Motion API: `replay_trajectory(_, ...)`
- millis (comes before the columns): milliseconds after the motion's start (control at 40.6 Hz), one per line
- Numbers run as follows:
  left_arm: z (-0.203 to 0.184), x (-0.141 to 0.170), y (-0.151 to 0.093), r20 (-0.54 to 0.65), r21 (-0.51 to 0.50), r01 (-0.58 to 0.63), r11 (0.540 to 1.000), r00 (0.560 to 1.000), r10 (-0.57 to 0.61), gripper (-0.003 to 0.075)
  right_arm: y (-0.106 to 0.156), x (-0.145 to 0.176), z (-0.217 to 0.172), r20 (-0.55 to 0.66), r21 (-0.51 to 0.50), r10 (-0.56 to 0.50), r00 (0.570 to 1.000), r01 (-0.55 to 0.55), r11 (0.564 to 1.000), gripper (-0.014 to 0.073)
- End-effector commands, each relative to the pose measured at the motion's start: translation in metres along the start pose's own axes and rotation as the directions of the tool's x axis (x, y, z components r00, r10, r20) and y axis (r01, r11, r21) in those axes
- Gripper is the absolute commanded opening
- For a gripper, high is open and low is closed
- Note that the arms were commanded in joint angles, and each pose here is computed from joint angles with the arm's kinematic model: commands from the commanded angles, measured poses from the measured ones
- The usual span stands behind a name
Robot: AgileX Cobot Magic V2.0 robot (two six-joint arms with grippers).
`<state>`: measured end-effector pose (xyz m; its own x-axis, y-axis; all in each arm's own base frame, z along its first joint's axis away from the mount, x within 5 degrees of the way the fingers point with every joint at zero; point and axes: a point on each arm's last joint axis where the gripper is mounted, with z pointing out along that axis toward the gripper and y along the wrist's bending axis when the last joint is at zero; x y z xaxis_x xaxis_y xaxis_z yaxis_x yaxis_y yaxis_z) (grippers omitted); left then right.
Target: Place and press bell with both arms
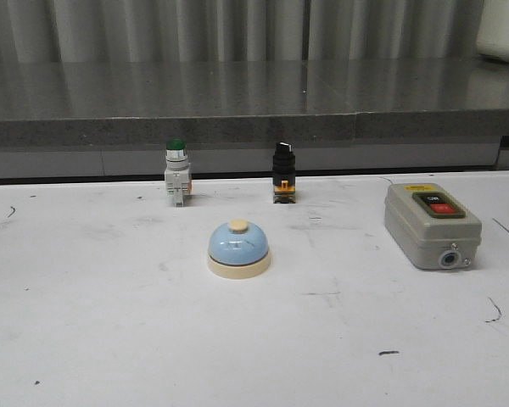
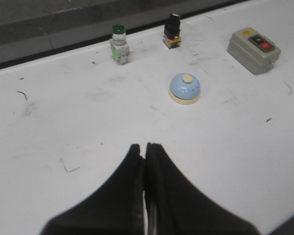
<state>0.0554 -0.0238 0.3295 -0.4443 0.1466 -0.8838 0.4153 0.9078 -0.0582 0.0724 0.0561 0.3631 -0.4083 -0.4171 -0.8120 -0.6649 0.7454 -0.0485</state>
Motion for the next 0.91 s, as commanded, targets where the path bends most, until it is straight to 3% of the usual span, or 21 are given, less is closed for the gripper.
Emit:
replay_trajectory(0,-0.005,-0.003,0.003,0.142,-0.029,0.044,0.999,0.989,-0.039,-0.002,-0.002,-0.01,-0.005,0.075,0.02,-0.002,0.997,0.0,1.0,-0.0068)
replay_trajectory(222,0.008,0.034,0.01,0.353,-0.094,0.19,0.977,0.924,-0.146,-0.002,-0.002,-0.01,-0.005,0.074,0.019,-0.002,0.997,0.0,1.0,-0.0068)
replay_trajectory(394,0.024,0.069,0.015,0.428,-0.129,0.285,0.95,0.88,-0.206,-0.002,-0.002,-0.01,-0.005,0.074,0.019,-0.002,0.997,0.0,1.0,-0.0068)
replay_trajectory(690,0.045,0.104,0.019,0.58,-0.152,0.228,0.962,0.808,-0.1,-0.002,-0.002,-0.01,-0.005,0.069,0.018,-0.002,0.998,0.0,1.0,-0.0068)
replay_trajectory(887,0.052,0.112,0.021,0.57,-0.166,0.223,0.96,0.816,-0.091,-0.002,-0.002,-0.009,-0.005,0.066,0.017,-0.002,0.998,0.0,1.0,-0.0068)
